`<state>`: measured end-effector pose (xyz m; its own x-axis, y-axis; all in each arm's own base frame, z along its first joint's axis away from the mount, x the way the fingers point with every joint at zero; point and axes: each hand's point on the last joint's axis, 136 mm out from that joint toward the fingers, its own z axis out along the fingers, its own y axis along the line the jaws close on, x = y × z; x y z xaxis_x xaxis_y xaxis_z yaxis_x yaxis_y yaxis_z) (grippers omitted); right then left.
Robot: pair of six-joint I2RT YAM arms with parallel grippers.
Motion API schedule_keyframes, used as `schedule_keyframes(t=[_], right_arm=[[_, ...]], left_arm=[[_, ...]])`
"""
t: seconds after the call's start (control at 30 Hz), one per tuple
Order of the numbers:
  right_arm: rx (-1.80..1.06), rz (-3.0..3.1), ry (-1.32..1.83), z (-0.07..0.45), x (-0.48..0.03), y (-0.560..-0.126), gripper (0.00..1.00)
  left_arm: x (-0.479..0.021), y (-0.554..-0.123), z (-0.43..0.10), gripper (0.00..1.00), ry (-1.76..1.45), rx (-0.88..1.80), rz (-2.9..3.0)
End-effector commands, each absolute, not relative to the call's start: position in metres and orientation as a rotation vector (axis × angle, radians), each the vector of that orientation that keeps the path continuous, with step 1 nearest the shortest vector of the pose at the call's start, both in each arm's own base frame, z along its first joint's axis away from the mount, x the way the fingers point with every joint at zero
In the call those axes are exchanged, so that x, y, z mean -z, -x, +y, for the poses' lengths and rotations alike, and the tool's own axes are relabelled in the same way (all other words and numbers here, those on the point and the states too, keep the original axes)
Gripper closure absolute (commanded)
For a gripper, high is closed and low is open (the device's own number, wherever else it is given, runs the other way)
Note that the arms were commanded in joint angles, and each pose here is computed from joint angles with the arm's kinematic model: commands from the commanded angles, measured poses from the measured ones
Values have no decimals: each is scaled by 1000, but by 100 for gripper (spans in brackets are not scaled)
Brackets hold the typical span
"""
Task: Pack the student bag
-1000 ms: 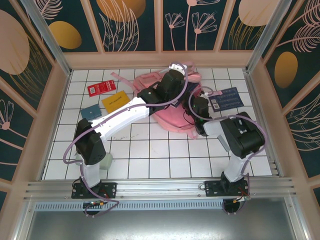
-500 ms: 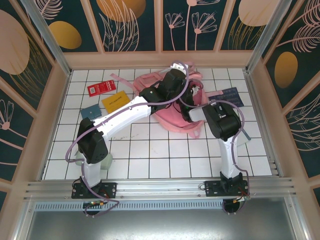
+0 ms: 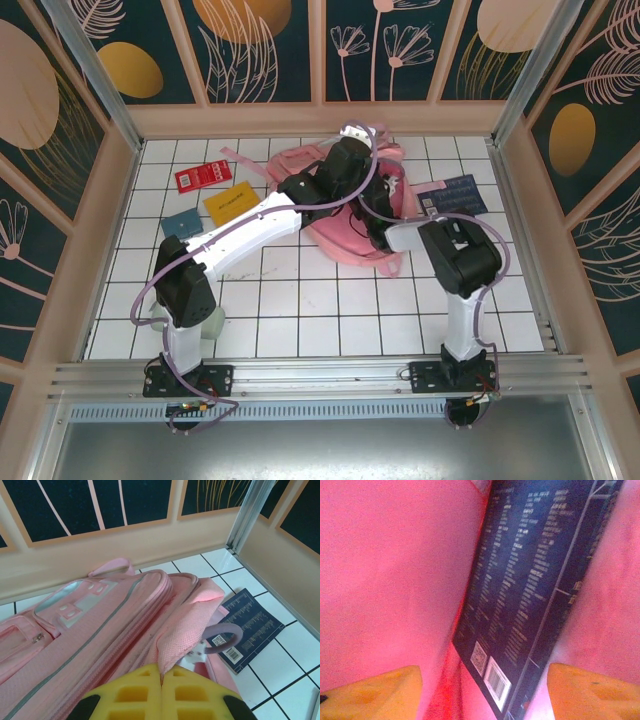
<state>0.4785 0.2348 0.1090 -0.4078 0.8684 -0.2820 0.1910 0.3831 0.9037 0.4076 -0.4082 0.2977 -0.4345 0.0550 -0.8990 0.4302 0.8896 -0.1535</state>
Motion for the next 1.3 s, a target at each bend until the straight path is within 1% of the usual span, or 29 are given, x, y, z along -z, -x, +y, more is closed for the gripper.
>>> schedule_keyframes(t=[0.0,0.33,0.37,0.43,0.47,0.5,0.57,0.67,0.73,0.77,0.8,0.83,0.9,1.03,1.23,1.27], right_arm=[[-1000,1884,-828,221,-121,-453,32],[-835,1995,-755,161,-109,-366,33],[-817,1993,-757,155,-108,-356,34],[-791,1983,-754,144,-111,-341,34],[-775,1967,-740,139,-115,-333,34],[-759,1951,-720,135,-120,-326,35],[-746,1929,-675,131,-130,-316,35],[-724,1912,-615,129,-145,-307,36],[-716,1894,-568,133,-156,-300,36],[-709,1881,-550,134,-162,-297,36],[-714,1870,-513,138,-168,-294,36],[-714,1861,-479,143,-174,-293,36],[-710,1849,-407,155,-187,-290,37],[-713,1862,-237,192,-209,-292,37],[-771,1938,47,270,-215,-309,38],[-783,1949,96,285,-215,-312,38]], left_arm=[[-316,-416,-404,100,-283,488,1929],[-291,-413,-402,100,-270,519,1977],[-288,-412,-403,93,-272,526,1986],[-282,-409,-402,85,-268,537,2004],[-278,-409,-400,73,-261,538,2012],[-277,-408,-398,71,-251,543,2016],[-275,-405,-392,70,-234,555,2020],[-275,-404,-374,46,-185,555,2027],[-277,-404,-357,32,-140,554,2030],[-278,-404,-345,27,-112,546,2029],[-283,-403,-331,26,-75,540,2022],[-284,-402,-319,21,-39,532,2023],[-284,-398,-292,17,27,501,2019],[-271,-390,-233,12,178,387,2009],[-218,-375,-156,19,438,349,2039],[-206,-371,-145,22,474,342,2048]])
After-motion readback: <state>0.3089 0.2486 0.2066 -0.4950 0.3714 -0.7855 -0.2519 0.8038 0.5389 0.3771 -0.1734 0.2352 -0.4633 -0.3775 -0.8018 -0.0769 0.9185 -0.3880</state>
